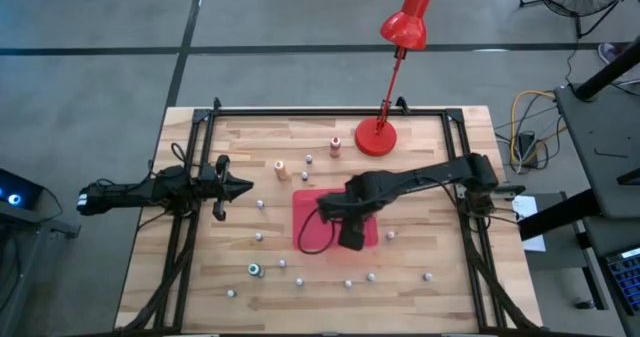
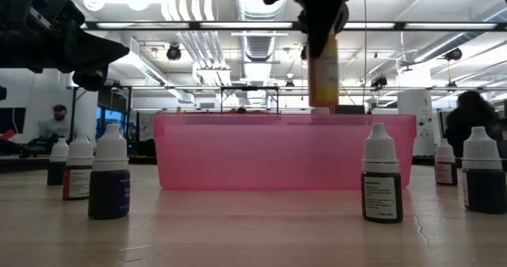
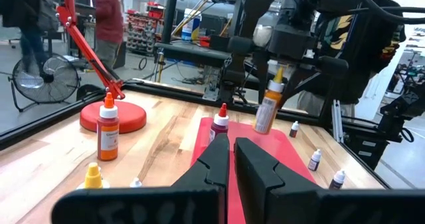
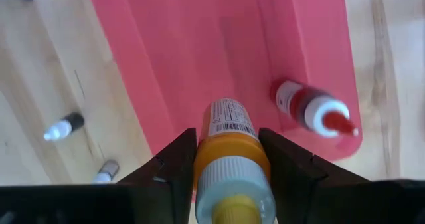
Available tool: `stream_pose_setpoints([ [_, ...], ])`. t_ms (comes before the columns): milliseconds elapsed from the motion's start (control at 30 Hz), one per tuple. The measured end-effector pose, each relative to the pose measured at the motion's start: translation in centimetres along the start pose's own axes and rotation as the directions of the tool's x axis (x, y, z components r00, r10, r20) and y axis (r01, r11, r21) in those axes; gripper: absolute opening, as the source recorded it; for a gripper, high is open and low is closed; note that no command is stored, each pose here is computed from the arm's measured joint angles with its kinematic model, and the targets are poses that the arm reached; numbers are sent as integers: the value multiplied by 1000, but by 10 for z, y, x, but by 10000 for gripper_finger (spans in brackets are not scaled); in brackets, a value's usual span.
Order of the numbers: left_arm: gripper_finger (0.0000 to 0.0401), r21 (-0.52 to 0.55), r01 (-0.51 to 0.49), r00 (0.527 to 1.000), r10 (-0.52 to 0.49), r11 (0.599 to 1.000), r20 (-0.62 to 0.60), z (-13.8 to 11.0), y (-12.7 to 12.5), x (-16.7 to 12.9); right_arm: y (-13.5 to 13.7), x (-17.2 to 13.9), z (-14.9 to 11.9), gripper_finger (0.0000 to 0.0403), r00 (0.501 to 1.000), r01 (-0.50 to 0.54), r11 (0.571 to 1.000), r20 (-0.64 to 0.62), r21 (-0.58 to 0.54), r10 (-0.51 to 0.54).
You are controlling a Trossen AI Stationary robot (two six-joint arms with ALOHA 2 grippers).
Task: Pick & Place food coloring
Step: Put the large yellow food coloring bottle into the red bin
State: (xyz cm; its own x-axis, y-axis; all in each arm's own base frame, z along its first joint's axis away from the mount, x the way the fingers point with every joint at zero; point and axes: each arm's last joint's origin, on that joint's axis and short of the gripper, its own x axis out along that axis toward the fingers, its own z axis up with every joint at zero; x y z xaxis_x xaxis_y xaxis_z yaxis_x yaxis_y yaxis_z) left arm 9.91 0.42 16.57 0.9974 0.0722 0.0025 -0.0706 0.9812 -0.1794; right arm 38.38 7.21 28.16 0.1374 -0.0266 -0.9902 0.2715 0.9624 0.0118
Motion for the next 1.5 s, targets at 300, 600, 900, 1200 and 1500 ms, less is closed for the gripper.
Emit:
stream_pose_setpoints([
  [300, 0, 0, -1, 1000, 1, 1000, 0, 0, 0, 0, 3, 19, 9, 142, 999, 15, 1000, -28, -1, -15],
  [600, 0, 0, -1, 1000, 1, 1000, 0, 0, 0, 0, 1, 37, 2, 142, 997, 35, 999, -69, 0, -35],
  [900, 0, 0, 0, 1000, 0, 1000, 0, 0, 0, 0, 1, 47, 1, 143, 999, 17, 1000, -31, 9, -17],
  [1200, 0, 0, 0, 1000, 0, 1000, 0, 0, 0, 0, -7, 43, -15, 143, 1000, 6, 999, -8, 53, -6],
  [1500, 0, 0, -1, 1000, 1, 1000, -1, 0, 0, 0, -18, 52, -29, 143, 1000, 15, 997, -22, 75, -13],
])
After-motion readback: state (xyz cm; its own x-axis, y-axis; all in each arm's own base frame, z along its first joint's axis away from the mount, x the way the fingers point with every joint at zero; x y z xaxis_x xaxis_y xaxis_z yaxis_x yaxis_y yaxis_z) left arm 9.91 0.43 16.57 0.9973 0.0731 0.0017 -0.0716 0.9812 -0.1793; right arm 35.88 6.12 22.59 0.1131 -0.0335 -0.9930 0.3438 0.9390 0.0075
